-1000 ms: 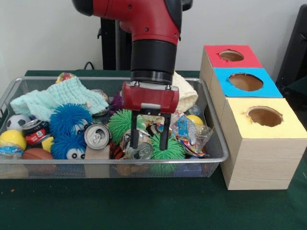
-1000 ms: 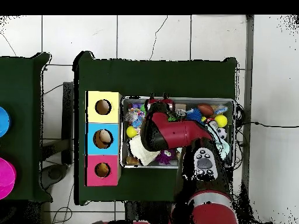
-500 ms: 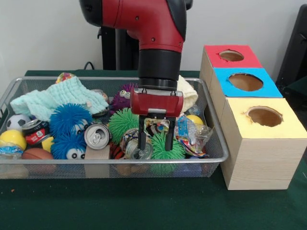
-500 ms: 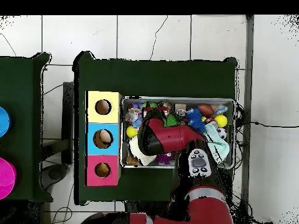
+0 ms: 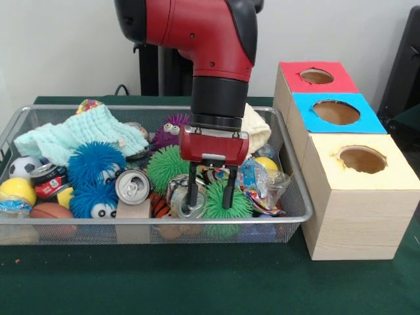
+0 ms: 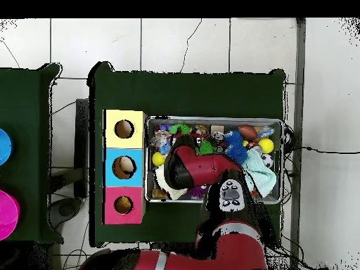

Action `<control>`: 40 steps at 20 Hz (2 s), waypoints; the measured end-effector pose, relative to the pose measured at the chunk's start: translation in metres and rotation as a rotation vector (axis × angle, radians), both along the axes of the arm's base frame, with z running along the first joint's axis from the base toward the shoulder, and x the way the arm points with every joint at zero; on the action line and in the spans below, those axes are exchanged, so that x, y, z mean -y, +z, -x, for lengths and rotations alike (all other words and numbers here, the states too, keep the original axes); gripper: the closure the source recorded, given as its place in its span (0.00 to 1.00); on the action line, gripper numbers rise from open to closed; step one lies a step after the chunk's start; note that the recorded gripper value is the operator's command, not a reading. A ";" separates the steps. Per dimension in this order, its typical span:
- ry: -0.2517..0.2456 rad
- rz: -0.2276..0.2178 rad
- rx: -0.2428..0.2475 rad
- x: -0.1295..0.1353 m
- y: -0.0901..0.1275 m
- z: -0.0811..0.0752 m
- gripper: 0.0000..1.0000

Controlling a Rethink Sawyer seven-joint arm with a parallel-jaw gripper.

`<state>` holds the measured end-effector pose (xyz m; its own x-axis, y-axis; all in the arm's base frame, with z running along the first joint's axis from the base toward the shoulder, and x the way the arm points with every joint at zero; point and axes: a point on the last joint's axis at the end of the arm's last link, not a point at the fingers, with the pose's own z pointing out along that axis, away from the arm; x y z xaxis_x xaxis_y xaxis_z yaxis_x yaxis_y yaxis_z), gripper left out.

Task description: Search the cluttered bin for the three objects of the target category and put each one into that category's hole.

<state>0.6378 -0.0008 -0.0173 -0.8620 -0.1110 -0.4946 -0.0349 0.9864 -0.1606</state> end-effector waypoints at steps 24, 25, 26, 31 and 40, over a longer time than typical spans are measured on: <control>-0.506 -0.069 -0.810 0.095 0.030 0.080 0.00; -0.523 -0.086 -0.869 0.098 0.032 0.087 0.00; -0.529 -0.095 -0.898 0.099 0.033 0.090 0.00; -0.543 -0.141 -1.014 0.096 0.035 0.105 0.00; -0.347 -0.131 -0.755 0.052 0.016 0.102 0.00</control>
<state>0.5361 -0.0525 -0.0010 -0.9411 0.2398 0.2384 0.2221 0.9700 -0.0992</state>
